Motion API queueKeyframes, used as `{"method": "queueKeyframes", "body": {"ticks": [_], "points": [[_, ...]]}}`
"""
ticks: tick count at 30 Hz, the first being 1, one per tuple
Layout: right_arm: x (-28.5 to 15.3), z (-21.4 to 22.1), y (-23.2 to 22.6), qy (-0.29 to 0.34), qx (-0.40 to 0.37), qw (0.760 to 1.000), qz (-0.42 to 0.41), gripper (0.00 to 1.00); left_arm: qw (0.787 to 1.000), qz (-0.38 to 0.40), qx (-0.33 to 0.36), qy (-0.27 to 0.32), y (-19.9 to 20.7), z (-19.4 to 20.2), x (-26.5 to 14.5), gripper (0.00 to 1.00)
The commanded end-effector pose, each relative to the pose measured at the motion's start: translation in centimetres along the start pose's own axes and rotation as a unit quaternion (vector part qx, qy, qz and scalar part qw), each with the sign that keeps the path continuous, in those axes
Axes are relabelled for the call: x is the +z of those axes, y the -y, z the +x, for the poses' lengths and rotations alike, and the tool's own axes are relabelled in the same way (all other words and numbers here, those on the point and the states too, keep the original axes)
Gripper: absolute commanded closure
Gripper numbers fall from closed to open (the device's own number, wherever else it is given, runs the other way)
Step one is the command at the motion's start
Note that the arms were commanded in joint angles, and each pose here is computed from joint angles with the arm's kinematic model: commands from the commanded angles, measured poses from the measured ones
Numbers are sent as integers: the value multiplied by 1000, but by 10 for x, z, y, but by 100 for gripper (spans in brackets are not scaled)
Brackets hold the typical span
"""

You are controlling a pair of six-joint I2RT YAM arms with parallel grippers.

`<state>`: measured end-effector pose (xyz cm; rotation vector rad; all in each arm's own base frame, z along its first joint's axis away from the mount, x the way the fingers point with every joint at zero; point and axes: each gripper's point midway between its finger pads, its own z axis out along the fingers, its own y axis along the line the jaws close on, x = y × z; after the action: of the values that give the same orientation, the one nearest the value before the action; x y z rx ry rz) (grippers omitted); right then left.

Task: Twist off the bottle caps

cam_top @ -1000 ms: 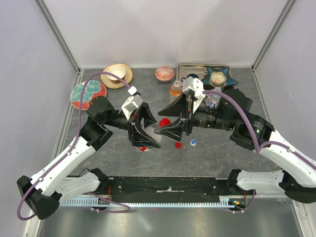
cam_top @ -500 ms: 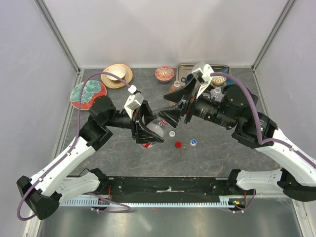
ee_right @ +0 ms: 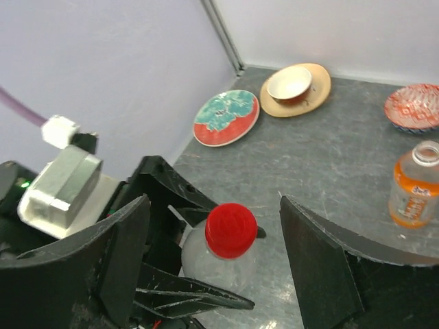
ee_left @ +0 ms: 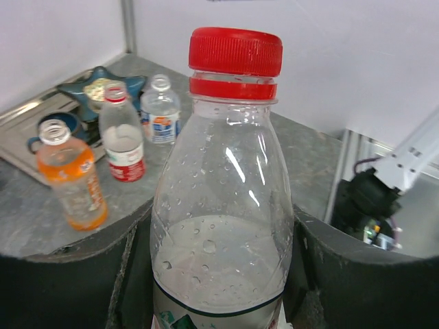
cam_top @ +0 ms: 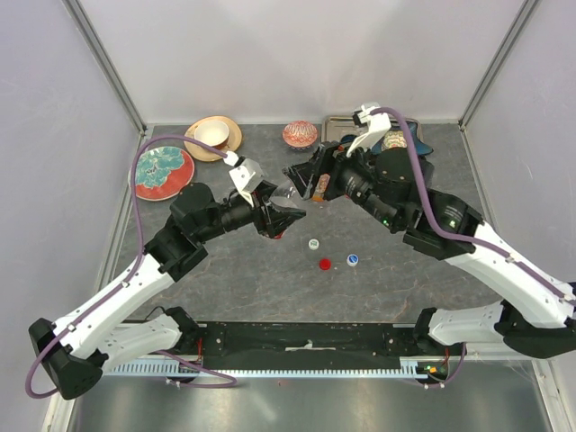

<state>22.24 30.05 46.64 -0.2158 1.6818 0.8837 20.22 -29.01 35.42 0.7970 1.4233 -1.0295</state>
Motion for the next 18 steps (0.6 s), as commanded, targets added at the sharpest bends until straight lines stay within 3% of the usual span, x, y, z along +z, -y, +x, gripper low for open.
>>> {"method": "queueKeyframes", "body": {"ticks": [1,18], "points": [[4,-11,8,21,21,999,39,17,992,-107,58,34,-35,-16,-4,55],[32,13,9,-1,14,999,49,24,991,-105,68,39,-33,-13,-11,55]]}}
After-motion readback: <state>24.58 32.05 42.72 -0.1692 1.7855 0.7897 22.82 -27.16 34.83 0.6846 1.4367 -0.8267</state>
